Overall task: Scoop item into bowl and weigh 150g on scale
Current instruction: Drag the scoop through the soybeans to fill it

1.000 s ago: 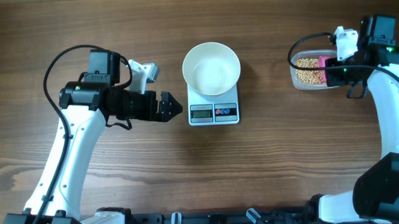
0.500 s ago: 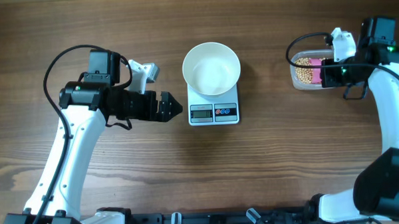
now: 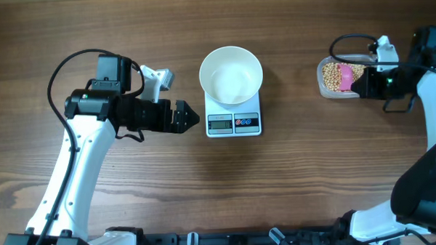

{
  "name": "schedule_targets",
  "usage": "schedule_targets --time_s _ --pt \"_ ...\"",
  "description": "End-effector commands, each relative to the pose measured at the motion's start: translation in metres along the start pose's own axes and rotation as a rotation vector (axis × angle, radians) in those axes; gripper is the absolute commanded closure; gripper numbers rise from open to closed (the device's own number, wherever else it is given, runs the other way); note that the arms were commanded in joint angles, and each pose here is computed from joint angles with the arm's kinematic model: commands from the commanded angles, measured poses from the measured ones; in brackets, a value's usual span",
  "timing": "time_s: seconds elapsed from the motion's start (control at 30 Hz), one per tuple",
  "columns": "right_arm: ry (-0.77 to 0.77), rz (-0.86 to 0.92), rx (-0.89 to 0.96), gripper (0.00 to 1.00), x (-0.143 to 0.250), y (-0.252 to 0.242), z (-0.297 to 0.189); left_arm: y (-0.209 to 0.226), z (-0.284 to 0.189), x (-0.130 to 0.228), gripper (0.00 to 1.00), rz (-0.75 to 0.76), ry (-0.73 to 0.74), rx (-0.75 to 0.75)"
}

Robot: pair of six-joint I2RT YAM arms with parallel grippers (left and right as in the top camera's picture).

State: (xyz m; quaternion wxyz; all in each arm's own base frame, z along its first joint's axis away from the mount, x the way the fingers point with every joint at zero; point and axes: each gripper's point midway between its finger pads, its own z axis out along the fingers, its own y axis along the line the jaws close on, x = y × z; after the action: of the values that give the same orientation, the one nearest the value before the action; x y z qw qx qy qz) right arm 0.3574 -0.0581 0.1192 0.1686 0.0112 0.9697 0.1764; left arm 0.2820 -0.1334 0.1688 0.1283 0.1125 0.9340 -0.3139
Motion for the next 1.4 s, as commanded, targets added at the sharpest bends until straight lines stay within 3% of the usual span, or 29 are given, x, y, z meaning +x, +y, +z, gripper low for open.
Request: schedule_targets --time_s 0.0,0.43,0.73,1.37 --pt "-0.019 0.037 -0.155 0.96 0.002 0.014 0.003 -0.001 0.001 0.002 0.00 0.015 0.004 0.018" --pt "-0.053 0.175 -0.200 0.96 0.007 -0.020 -0.004 -0.001 0.001 0.002 0.00 0.015 0.004 0.018" --pt "-0.024 0.233 -0.326 0.96 0.010 -0.014 0.014 -0.001 0.001 0.002 0.00 0.015 0.004 0.018" --pt "-0.120 0.337 -0.424 0.96 0.006 -0.028 -0.009 -0.001 0.001 0.002 0.00 0.014 0.004 0.018"
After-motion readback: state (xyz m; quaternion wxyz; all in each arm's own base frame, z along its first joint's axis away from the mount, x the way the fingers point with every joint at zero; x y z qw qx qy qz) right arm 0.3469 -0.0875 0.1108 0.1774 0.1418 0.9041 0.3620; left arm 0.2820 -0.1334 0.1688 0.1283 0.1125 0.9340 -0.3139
